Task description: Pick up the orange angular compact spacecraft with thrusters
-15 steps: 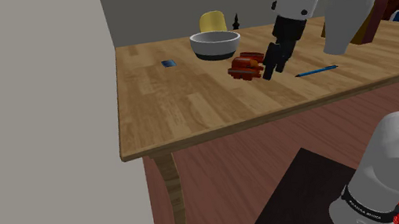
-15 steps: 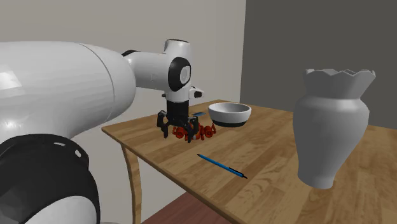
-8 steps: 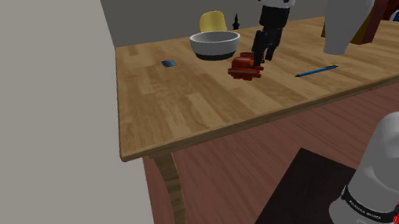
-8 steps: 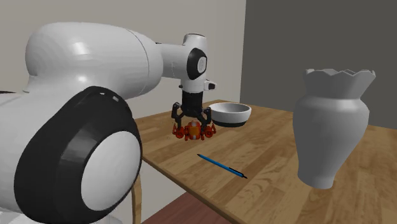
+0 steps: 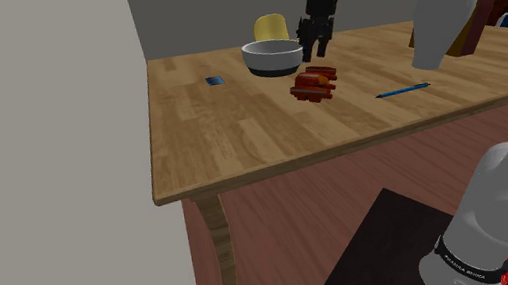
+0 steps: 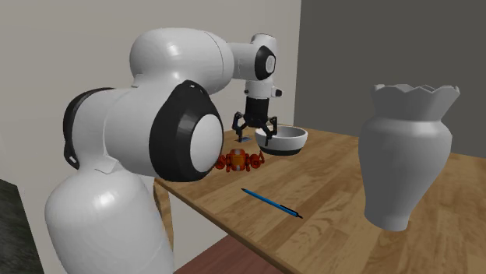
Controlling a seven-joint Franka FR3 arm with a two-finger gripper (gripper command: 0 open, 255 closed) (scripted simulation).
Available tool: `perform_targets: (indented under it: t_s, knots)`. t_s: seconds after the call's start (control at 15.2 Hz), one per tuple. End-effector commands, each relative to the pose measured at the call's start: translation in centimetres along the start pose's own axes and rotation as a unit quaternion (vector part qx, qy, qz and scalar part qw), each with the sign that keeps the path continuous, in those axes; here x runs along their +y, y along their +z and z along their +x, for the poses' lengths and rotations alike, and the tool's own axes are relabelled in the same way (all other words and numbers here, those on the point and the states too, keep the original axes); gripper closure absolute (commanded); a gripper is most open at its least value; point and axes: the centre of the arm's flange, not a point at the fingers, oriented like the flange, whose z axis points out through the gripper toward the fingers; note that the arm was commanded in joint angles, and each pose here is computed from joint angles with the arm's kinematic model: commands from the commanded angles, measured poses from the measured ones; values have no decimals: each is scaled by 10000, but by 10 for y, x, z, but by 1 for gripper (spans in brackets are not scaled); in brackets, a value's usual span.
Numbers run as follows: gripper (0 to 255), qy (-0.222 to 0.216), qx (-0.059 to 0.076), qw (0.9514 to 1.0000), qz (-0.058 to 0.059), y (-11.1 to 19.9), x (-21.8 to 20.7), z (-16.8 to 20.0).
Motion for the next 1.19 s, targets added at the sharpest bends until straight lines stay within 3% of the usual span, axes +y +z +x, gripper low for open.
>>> perform_targets:
  t_s: [0.0,0.13,0.73,0.79,1.12]
  knots:
    - [0,-55,-88,9999,0,-7,14,27]
    - [0,-92,-151,9998,2,-12,23,45]
    - [0,-92,-151,9998,2,28,27,44]
    - [255,-92,-151,9998,2,28,27,44]
    - [255,-92,-151,9998,2,29,27,43]
